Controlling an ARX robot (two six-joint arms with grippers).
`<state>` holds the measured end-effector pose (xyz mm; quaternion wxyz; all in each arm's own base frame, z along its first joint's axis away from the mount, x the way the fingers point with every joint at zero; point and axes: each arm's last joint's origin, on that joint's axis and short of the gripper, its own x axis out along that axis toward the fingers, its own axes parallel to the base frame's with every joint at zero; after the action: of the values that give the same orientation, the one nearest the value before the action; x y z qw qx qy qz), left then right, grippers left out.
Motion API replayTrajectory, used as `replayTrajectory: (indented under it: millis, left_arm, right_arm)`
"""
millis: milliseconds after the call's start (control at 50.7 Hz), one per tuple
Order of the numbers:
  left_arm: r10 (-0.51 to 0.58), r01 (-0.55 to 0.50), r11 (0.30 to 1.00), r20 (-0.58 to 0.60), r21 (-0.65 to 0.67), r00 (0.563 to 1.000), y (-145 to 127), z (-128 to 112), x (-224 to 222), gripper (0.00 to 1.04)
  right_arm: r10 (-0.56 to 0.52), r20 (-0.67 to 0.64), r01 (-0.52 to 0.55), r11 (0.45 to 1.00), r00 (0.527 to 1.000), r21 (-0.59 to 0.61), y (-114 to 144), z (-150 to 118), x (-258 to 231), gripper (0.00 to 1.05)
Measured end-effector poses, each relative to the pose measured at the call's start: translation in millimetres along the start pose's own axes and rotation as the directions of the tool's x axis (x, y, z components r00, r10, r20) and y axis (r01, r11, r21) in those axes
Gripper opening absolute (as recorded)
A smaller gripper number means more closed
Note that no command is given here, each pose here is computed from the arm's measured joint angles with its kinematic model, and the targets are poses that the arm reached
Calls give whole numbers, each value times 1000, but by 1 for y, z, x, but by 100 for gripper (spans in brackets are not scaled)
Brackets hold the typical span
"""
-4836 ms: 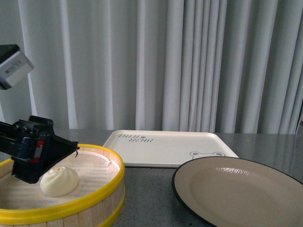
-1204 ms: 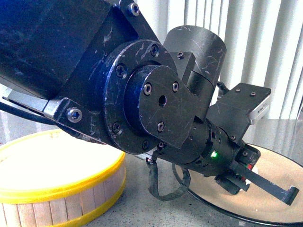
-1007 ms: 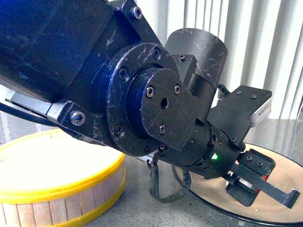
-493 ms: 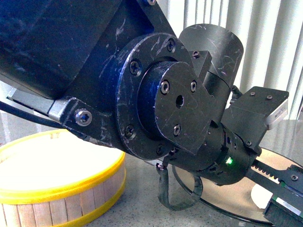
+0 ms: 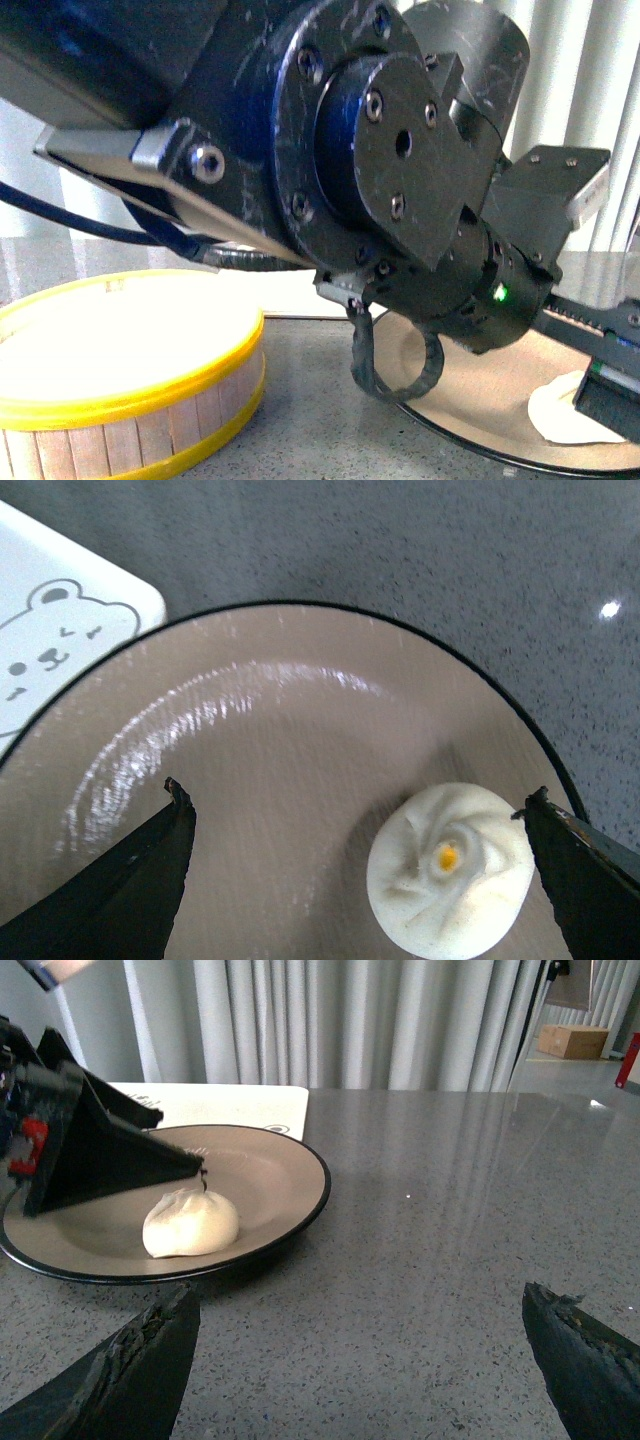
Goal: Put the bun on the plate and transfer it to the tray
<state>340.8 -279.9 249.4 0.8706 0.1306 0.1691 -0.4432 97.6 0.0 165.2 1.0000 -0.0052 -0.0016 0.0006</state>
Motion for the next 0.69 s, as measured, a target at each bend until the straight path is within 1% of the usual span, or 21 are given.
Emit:
replayTrajectory:
  millis: [39, 99, 197, 237, 336, 414, 454, 474, 533, 553, 592, 632, 671, 691]
  left_arm:
    - [8, -8, 1000, 16, -16, 1000, 7, 4, -4, 98]
    - [48, -46, 998, 43, -43, 998, 25, 11, -15, 98]
    - [102, -97, 993, 67, -67, 993, 46, 16, -29, 98]
    - [146, -140, 987, 83, -81, 986, 62, 17, -39, 98]
    - [250, -239, 965, 102, -110, 963, 101, 13, -62, 98]
    - [322, -306, 939, 97, -155, 942, 123, 6, -76, 98]
    - [379, -358, 913, 82, -198, 922, 140, 1, -87, 98]
    - [394, -372, 905, 77, -209, 916, 144, -1, -89, 98]
    - [489, -461, 839, 30, -290, 872, 169, -13, -107, 98]
    - [505, -476, 826, 20, -301, 863, 173, -15, -110, 98]
    - [564, -539, 772, -26, -336, 825, 188, -25, -123, 98]
    - [633, -614, 700, -80, -363, 770, 203, -39, -140, 98]
    - [662, -646, 665, -105, -375, 742, 211, -47, -149, 98]
    - [667, -652, 657, -110, -378, 737, 213, -49, -151, 98]
  right_arm:
    - [0, 0, 0, 1000, 1000, 0, 0, 0, 0, 96]
    - [0, 0, 0, 1000, 1000, 0, 0, 0, 0, 96]
    - [0, 0, 0, 1000, 1000, 0, 0, 0, 0, 96]
    - [0, 0, 0, 1000, 1000, 0, 0, 0, 0, 96]
    - [0, 0, 0, 1000, 1000, 0, 0, 0, 0, 96]
    - [0, 0, 0, 1000, 1000, 0, 0, 0, 0, 96]
    - [0, 0, 0, 1000, 1000, 0, 0, 0, 0, 96]
    - [0, 0, 0, 1000, 1000, 0, 0, 0, 0, 96]
    - [0, 0, 0, 1000, 1000, 0, 0, 0, 0, 96]
    - [0, 0, 0, 1000, 1000, 0, 0, 0, 0, 96]
    - [0, 0, 0, 1000, 1000, 0, 0, 0, 0, 96]
    - [0, 0, 0, 1000, 1000, 0, 0, 0, 0, 96]
    - [0, 0, 0, 1000, 1000, 0, 0, 0, 0, 96]
    - [0, 0, 0, 1000, 1000, 0, 0, 0, 0, 96]
